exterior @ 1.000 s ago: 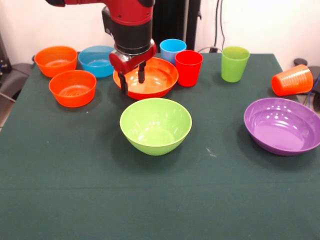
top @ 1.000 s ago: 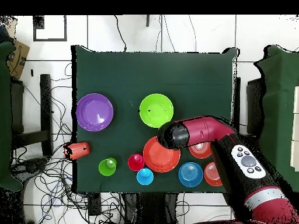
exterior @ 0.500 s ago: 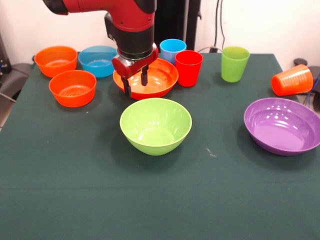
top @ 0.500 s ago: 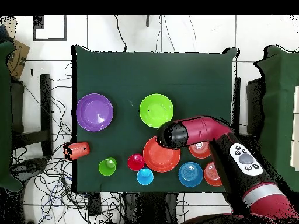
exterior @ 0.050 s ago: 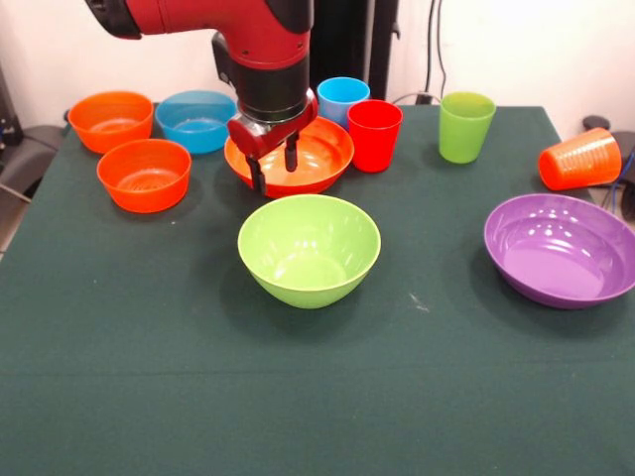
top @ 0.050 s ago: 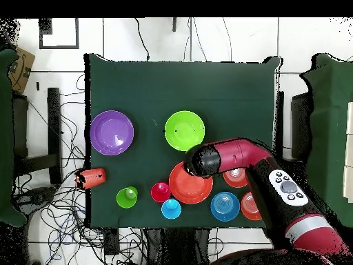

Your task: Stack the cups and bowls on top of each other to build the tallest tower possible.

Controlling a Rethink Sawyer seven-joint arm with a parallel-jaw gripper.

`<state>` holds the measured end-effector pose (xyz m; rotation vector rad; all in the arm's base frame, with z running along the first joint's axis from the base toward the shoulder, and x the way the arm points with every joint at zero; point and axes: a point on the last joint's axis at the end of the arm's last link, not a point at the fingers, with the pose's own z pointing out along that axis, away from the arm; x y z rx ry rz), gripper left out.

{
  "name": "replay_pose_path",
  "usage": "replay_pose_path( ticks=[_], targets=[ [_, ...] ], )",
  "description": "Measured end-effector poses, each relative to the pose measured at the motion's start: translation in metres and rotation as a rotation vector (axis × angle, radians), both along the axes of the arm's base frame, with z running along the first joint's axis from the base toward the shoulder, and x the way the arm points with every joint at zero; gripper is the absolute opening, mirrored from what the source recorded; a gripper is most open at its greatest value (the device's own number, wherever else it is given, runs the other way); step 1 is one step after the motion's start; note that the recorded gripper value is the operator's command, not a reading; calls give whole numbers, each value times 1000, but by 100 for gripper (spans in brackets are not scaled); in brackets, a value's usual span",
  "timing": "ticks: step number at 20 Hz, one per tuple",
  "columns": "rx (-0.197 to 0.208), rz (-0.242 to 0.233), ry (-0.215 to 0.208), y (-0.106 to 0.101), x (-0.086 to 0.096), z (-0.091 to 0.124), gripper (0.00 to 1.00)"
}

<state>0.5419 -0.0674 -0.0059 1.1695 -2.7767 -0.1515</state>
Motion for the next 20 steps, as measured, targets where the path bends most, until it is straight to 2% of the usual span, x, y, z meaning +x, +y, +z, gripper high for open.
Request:
replay_pose_path(
  ticks=[20],
  targets=[
    [-25, 49, -5, -4, -6, -9, 100]
  ],
)
